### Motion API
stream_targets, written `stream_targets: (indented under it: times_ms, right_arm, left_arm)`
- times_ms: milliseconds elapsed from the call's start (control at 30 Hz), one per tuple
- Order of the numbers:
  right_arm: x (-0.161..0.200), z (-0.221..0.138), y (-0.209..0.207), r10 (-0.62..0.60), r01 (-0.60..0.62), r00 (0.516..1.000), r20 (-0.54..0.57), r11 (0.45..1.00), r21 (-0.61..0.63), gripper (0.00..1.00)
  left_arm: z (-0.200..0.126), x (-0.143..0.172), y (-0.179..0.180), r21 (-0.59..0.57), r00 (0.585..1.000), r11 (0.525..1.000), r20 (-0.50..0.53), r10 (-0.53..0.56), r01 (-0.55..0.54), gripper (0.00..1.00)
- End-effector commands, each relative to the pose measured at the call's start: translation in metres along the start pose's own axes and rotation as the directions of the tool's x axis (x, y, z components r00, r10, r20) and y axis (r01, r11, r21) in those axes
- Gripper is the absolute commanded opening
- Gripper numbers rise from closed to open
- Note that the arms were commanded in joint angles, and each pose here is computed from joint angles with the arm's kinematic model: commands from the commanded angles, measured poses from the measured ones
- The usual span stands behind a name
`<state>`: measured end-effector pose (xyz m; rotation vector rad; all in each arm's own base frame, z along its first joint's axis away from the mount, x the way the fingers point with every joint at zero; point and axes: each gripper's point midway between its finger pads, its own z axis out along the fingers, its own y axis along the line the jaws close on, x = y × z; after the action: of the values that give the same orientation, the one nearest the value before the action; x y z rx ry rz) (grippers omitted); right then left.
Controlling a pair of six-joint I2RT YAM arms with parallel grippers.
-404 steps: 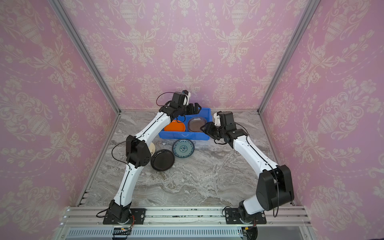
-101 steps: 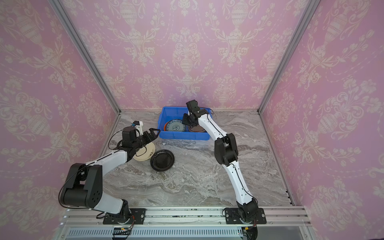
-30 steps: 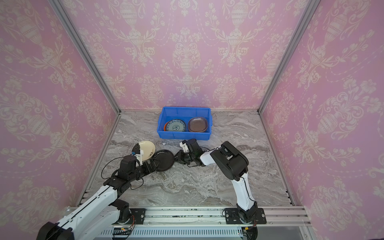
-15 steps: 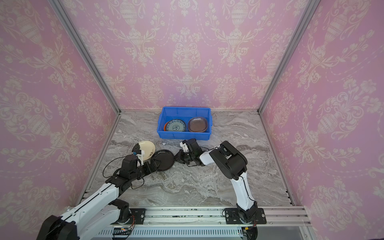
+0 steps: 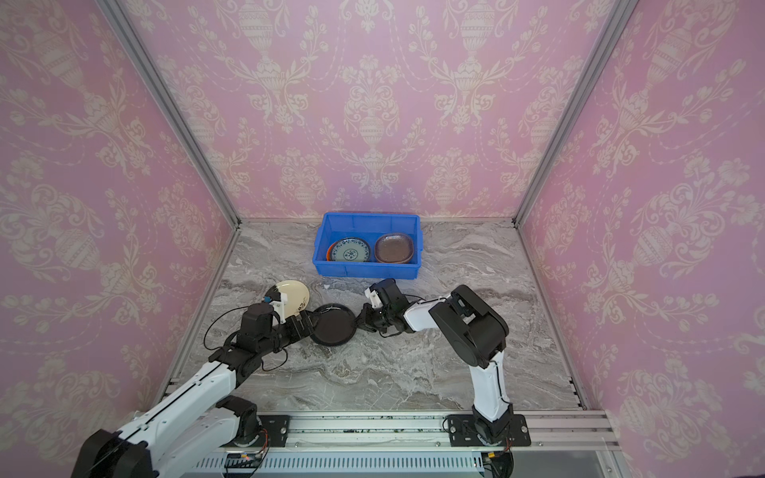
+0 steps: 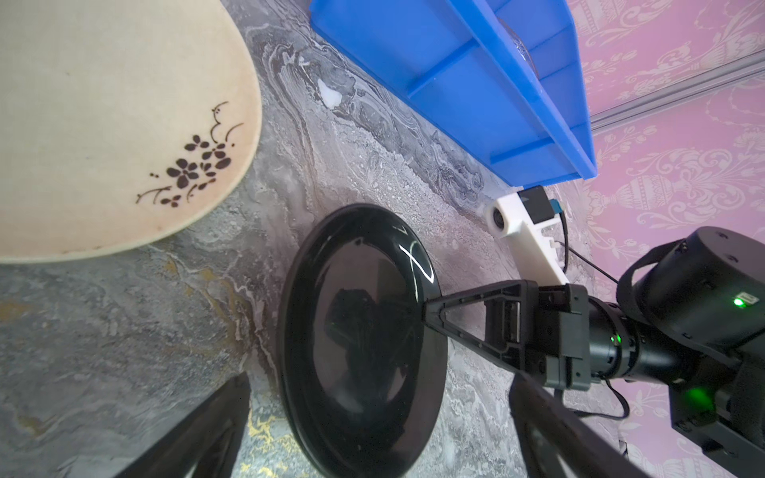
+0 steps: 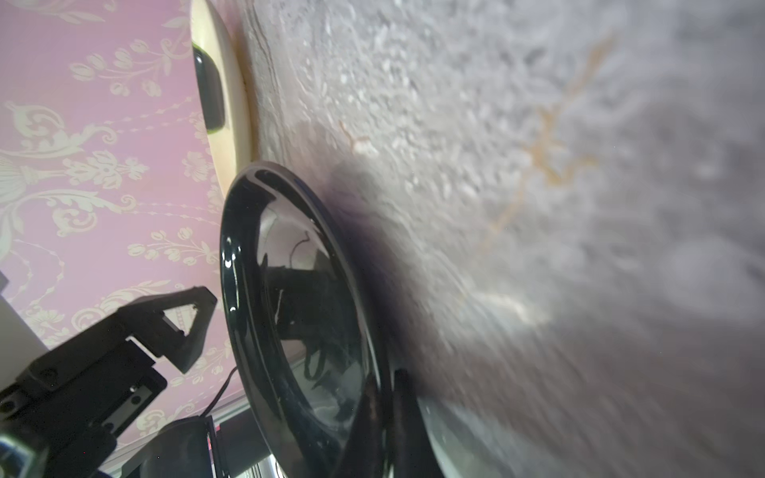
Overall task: Place the plates into the plastic bin on the countertop
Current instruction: Pick up the plate from the center of the table, then place the plate in the plastic bin.
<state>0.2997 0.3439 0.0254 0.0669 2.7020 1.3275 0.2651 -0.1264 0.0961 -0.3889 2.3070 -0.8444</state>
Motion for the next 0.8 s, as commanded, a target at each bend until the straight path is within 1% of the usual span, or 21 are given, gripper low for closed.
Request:
stream_targets:
  times_ms: [0,133,267,500,600,767]
  right_arm:
    - [0.012,-0.028,-0.017,-0.001,0.002,1.000,-0.006,0.994,0.106,0.00]
    - [0.008,-0.054,-0.015,-0.001,-0.003,1.000,0.029,0.993,0.120,0.00]
    - [-0.002,-0.073,-0.008,-0.014,0.006,0.998,0.068,0.993,0.119,0.00]
    - [-0.014,-0.081,0.004,-0.040,0.029,0.995,0.091,0.993,0.114,0.00]
    - [-0.021,-0.084,0.013,-0.048,0.038,0.993,0.108,0.995,0.097,0.00]
    - [-0.032,-0.090,0.031,-0.054,0.046,0.989,0.138,0.997,0.055,0.00]
  left_arm:
    - [0.007,-0.010,-0.006,0.007,1.000,1.000,0.021,0.022,-0.022,0.99]
    - [0.021,-0.011,-0.011,0.043,1.000,0.999,-0.003,0.012,-0.012,0.97]
    - [0.032,-0.013,-0.021,0.096,1.000,0.995,-0.017,0.008,-0.006,0.93]
    - [0.045,-0.024,-0.045,0.190,1.000,0.982,-0.027,0.009,-0.003,0.87]
    - [0.049,-0.027,-0.054,0.229,1.000,0.973,-0.029,0.012,-0.005,0.82]
    - [0.059,-0.023,-0.056,0.245,0.998,0.969,-0.056,-0.004,0.018,0.75]
